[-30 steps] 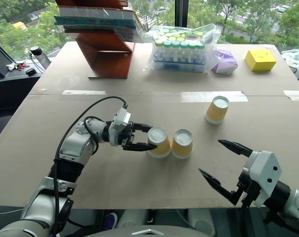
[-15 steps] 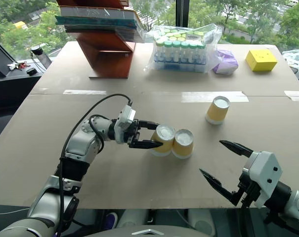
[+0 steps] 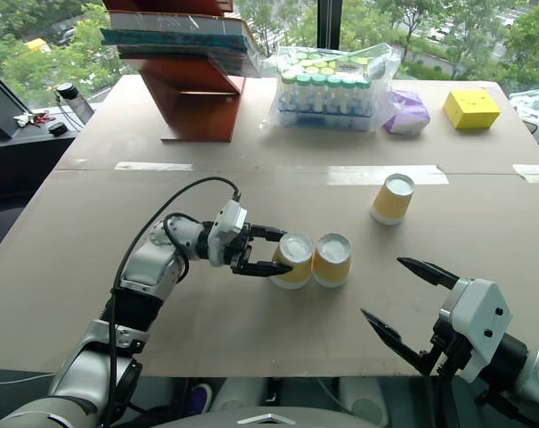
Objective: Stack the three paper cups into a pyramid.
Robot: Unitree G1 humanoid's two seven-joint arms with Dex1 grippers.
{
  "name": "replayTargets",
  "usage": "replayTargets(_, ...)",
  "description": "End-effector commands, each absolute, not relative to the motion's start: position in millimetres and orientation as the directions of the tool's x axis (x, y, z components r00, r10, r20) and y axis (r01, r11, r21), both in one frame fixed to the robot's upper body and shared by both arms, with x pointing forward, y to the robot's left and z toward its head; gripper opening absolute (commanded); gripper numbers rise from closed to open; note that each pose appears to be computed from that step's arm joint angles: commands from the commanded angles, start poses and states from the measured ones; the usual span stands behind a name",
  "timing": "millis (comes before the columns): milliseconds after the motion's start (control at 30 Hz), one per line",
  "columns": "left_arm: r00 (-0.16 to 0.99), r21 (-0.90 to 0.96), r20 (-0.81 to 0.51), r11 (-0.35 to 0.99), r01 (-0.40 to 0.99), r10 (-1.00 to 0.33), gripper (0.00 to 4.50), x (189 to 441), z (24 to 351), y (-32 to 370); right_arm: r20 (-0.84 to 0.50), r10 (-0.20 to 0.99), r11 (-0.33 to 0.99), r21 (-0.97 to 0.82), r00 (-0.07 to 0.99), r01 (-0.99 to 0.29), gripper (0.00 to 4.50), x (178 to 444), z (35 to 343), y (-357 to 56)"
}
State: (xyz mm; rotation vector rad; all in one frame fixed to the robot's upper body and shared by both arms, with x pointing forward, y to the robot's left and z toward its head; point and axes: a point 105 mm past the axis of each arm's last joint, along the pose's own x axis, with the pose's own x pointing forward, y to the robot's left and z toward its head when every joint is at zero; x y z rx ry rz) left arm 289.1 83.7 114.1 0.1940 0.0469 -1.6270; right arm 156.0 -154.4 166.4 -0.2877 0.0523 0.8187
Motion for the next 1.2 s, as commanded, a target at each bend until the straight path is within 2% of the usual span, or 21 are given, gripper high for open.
replayTargets(33, -0.06, 0.086, -0.163, -0.074, 0.994, -0.985, 3.24, 288.4, 111.6, 81.9, -0.129, 0.726, 0.627, -0.279, 0.676, -0.727, 4.5, 152.7, 176.8, -148.9)
replayTargets(367, -0.062, 0.068, -0.174, -0.075, 0.995, -0.983, 3.24, 287.7, 106.3, 83.1, -0.133, 0.728, 0.624, -0.278, 0.673, -0.73, 4.5, 152.7, 177.3, -149.2)
replayTargets(500, -0.063, 0.058, -0.168, -0.074, 0.996, -0.984, 4.48, 287.2, 106.1, 83.9, -0.134, 0.728, 0.623, -0.28, 0.672, -0.731, 4.5, 153.6, 177.8, -149.1)
replayTargets(667, -0.036, 0.074, -0.177, -0.05, 0.996, -0.984, 4.48, 288.1, 105.7, 87.0, -0.105, 0.711, 0.645, -0.296, 0.695, -0.704, 4.5, 158.5, 182.5, -150.4)
replayTargets(833, -0.001, 0.062, -0.166, -0.012, 0.998, -0.986, 4.48, 287.9, 108.5, 99.8, -0.067, 0.661, 0.703, -0.293, 0.748, -0.647, 4.5, 175.6, 190.4, -154.3)
replayTargets(900, 0.016, 0.064, -0.134, 0.007, 0.998, -0.991, 4.48, 284.1, 113.6, 109.6, -0.079, 0.591, 0.745, -0.329, 0.803, -0.581, 4.5, 192.3, 192.6, -163.3)
replayTargets(1000, 0.014, 0.061, -0.099, 0.008, 0.998, -0.995, 4.48, 275.6, 119.6, 119.7, -0.107, 0.537, 0.798, -0.259, 0.837, -0.545, 4.5, 215.0, 190.0, -174.7)
replayTargets(1133, 0.079, 0.117, -0.036, 0.075, 0.99, -0.996, 4.48, 267.3, 130.4, 135.9, -0.082, 0.389, 0.877, -0.274, 0.918, -0.396, 4.5, 259.1, 190.1, -204.8)
replayTargets(1200, 0.074, 0.097, -0.022, 0.072, 0.993, -0.997, 4.48, 259.8, 135.7, 146.3, -0.068, 0.317, 0.907, -0.269, 0.946, -0.324, 4.5, 282.4, 188.1, -214.5)
